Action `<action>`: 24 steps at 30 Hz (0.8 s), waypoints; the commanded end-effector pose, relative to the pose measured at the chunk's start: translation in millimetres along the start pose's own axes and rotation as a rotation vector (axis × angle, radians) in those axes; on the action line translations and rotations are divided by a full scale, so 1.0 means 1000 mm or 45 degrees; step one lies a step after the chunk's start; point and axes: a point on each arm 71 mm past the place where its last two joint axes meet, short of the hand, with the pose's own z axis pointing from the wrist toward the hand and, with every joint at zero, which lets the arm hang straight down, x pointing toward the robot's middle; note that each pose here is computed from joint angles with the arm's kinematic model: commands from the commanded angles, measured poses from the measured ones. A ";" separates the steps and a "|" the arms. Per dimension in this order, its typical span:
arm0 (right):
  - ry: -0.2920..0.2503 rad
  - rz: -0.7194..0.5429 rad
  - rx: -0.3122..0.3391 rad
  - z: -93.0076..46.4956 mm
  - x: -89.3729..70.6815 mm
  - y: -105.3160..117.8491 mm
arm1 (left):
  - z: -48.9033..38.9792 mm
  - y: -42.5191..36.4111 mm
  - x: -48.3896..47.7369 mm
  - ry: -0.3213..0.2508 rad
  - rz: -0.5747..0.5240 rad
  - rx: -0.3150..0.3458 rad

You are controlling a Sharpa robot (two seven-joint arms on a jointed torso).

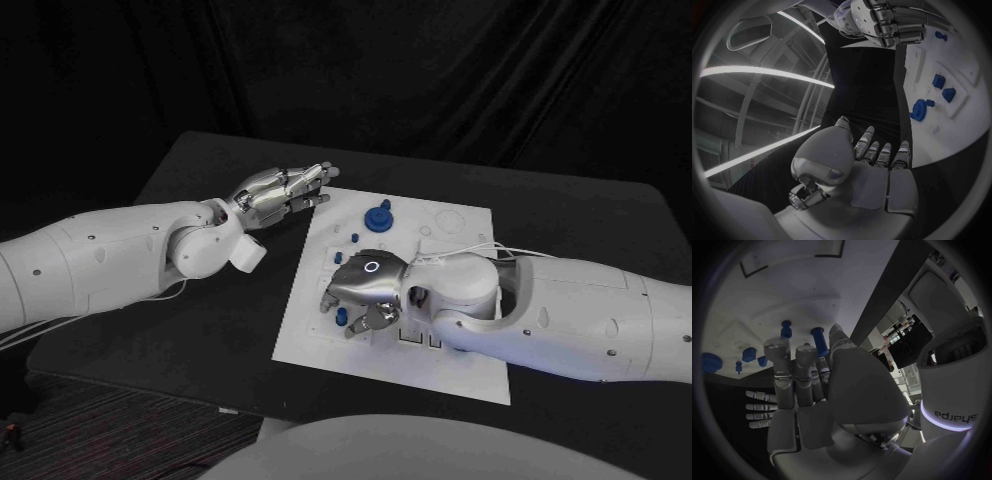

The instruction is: Assemble the parts on the task board

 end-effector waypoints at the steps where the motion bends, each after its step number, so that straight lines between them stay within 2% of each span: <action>1: -0.054 -0.002 0.009 -0.003 -0.001 -0.001 | 0.0000 -0.0003 0.0009 0.011 -0.018 0.013; 8: -0.144 0.002 0.023 -0.014 -0.006 -0.007 | -0.0014 0.0000 -0.0010 0.004 -0.016 0.010; 11: -0.210 -0.005 0.026 -0.021 -0.012 -0.010 | -0.0017 0.0001 -0.0014 0.003 -0.015 0.010; 14: -0.311 -0.020 0.024 -0.033 -0.025 -0.014 | -0.0022 0.0002 -0.0018 0.000 -0.015 0.009; 18: -0.452 0.064 0.049 -0.058 -0.051 -0.024 | -0.0037 0.0003 -0.0031 -0.008 -0.012 0.009; 22: -0.526 0.146 0.122 -0.086 -0.072 -0.039 | -0.0060 0.0002 -0.0052 -0.021 -0.008 0.009; 24: -0.540 0.185 0.180 -0.099 -0.077 -0.049 | -0.0069 0.0001 -0.0061 -0.027 -0.005 0.010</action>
